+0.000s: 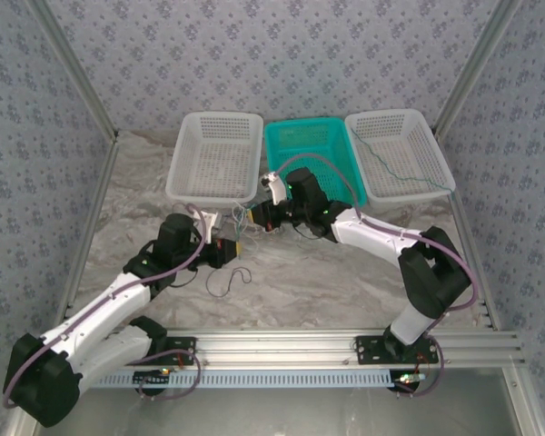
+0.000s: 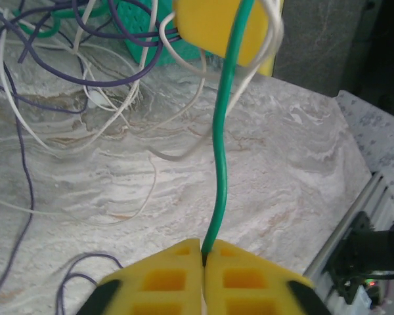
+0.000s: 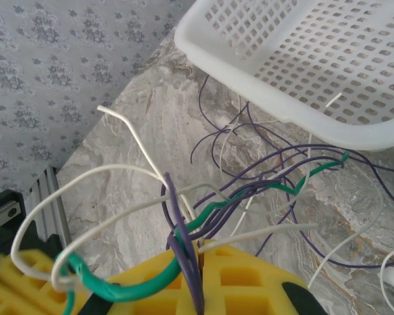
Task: Untangle the cables
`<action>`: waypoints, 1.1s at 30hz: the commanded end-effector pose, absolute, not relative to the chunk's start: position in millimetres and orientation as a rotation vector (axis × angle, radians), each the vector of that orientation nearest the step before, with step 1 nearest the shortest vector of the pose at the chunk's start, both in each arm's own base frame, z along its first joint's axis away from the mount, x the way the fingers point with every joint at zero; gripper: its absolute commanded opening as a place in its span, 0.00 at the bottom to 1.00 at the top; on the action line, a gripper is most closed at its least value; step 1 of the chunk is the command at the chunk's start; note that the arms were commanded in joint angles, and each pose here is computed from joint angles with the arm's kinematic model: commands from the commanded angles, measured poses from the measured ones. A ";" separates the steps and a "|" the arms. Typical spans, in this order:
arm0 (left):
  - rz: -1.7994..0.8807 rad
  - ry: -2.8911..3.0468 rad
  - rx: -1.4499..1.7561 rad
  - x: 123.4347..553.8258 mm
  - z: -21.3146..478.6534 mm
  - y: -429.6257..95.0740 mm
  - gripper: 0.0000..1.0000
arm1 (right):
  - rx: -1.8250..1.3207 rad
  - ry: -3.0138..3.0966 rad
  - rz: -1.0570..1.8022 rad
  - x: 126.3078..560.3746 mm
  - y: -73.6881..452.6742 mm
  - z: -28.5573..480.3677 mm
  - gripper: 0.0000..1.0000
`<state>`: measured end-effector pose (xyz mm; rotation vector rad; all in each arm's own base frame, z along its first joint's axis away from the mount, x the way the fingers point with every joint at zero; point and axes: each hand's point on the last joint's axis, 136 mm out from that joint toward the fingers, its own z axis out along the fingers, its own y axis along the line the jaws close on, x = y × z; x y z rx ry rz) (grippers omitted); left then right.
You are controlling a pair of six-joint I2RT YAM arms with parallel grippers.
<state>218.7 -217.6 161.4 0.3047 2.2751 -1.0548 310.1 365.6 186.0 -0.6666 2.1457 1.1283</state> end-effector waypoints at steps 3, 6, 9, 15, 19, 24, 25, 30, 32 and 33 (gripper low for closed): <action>-1.007 2.214 0.324 221.0 191.8 -213.2 0.00 | -0.603 2.159 1.066 316.8 355.0 186.1 0.00; -0.933 2.210 0.327 217.9 208.2 -201.7 0.00 | -0.587 2.190 1.025 318.4 349.5 174.7 0.00; -0.841 2.188 0.323 215.7 233.9 -186.5 0.00 | -0.547 2.240 0.959 323.9 341.1 157.7 0.00; -0.721 2.073 0.336 212.1 295.4 -164.5 0.00 | -0.530 2.355 0.891 323.1 335.2 123.2 0.00; -0.651 1.978 0.360 212.4 339.0 -154.1 0.00 | -0.576 2.392 0.855 314.4 334.6 110.3 0.00; -0.478 1.919 0.352 219.1 381.5 -131.5 0.00 | -0.685 2.400 0.881 292.4 342.2 102.8 0.00; -0.448 1.898 0.347 220.6 390.3 -127.3 0.00 | -0.708 2.410 0.875 287.2 343.7 99.0 0.00; -0.338 1.811 0.322 226.1 425.4 -111.6 0.00 | -0.820 2.479 0.828 258.9 347.8 71.9 0.00; -0.296 1.771 0.319 228.0 438.4 -106.3 0.00 | -0.840 2.482 0.806 250.8 344.6 59.8 0.00; -0.279 1.751 0.317 229.6 443.5 -104.7 0.00 | -0.829 2.493 0.803 248.0 341.0 53.8 0.01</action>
